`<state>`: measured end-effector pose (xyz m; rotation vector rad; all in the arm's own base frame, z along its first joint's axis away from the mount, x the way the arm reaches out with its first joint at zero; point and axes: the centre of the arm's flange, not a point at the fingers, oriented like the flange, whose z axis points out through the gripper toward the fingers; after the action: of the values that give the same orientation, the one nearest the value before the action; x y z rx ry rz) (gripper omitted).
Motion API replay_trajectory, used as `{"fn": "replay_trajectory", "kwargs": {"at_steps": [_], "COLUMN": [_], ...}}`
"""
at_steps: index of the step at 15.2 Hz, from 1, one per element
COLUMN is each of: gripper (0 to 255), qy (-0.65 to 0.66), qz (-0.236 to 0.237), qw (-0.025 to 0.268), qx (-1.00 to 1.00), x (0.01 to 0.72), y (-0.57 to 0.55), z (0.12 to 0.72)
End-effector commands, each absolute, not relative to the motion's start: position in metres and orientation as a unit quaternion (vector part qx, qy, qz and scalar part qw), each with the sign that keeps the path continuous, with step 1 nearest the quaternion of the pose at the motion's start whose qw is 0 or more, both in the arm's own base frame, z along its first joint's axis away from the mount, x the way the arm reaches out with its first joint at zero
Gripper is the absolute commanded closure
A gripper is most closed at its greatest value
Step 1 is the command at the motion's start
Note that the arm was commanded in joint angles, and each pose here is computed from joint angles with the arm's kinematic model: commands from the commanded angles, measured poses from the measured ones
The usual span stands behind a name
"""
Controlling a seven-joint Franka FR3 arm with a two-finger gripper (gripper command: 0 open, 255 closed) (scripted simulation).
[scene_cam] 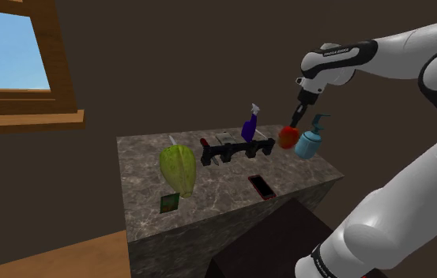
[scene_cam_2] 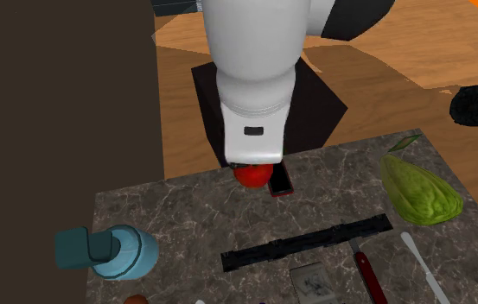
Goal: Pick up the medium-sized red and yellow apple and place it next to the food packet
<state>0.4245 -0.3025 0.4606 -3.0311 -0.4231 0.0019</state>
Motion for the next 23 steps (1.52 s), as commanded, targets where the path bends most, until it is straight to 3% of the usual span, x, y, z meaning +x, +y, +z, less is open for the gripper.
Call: {"fn": "replay_trajectory", "kwargs": {"at_steps": [1, 23], "gripper": [255, 255], "qy": [-0.137, -0.137], "qz": [0.001, 0.001], "qw": [0.04, 0.04], "qx": [-0.99, -0.99], "x": [0.431, 0.509], "y": [-0.279, 0.001], "z": [0.461, 0.462]}}
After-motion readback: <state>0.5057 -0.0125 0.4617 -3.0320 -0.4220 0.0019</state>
